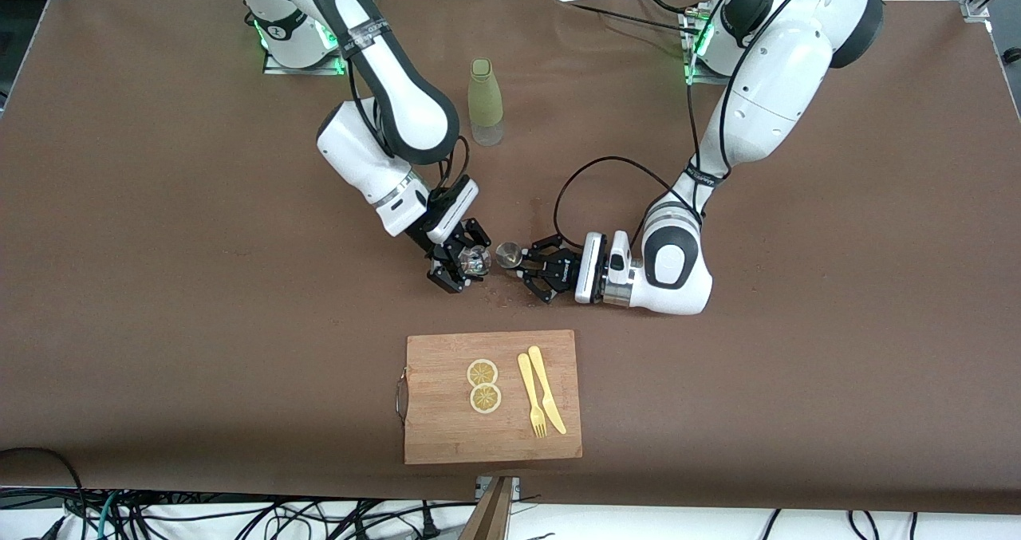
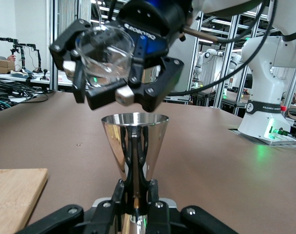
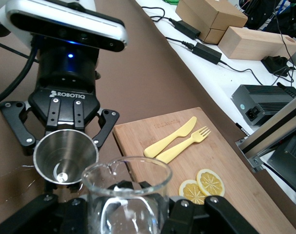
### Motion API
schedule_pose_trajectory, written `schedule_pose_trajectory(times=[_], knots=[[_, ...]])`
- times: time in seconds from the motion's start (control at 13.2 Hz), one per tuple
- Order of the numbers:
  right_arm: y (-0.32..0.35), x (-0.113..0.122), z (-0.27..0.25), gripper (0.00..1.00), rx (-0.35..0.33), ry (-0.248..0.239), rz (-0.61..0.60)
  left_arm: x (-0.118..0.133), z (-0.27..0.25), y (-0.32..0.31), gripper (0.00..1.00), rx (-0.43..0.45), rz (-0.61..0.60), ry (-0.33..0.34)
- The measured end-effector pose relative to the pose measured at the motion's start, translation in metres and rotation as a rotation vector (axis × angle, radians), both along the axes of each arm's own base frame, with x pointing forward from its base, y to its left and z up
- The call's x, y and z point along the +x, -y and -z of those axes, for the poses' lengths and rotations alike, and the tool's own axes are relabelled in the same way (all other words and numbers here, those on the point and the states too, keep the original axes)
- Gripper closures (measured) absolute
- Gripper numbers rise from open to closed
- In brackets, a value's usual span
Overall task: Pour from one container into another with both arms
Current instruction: 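Tilt the beaker with the right gripper to pour into the jigger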
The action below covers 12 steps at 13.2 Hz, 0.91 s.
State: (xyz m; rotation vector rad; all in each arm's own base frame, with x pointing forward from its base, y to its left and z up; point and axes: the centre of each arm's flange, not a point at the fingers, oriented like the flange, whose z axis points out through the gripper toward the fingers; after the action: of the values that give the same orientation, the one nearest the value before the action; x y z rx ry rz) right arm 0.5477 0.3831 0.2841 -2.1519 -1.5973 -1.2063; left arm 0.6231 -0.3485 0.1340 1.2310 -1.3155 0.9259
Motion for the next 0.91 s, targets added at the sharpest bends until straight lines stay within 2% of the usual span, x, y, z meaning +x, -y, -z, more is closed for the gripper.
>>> schedule_pose_trajectory(times=[0.53, 0.91], knots=[[-0.005, -0.003, -0.007, 0.84, -0.022, 0.029, 0.006, 0.004, -0.005, 0.000, 0.79, -0.004, -0.003, 0.009], [-0.006, -0.005, -0.015, 0.83, -0.070, 0.075, 0.027, 0.005, -0.005, 0.000, 0.79, -0.003, -0.003, 0.009]])
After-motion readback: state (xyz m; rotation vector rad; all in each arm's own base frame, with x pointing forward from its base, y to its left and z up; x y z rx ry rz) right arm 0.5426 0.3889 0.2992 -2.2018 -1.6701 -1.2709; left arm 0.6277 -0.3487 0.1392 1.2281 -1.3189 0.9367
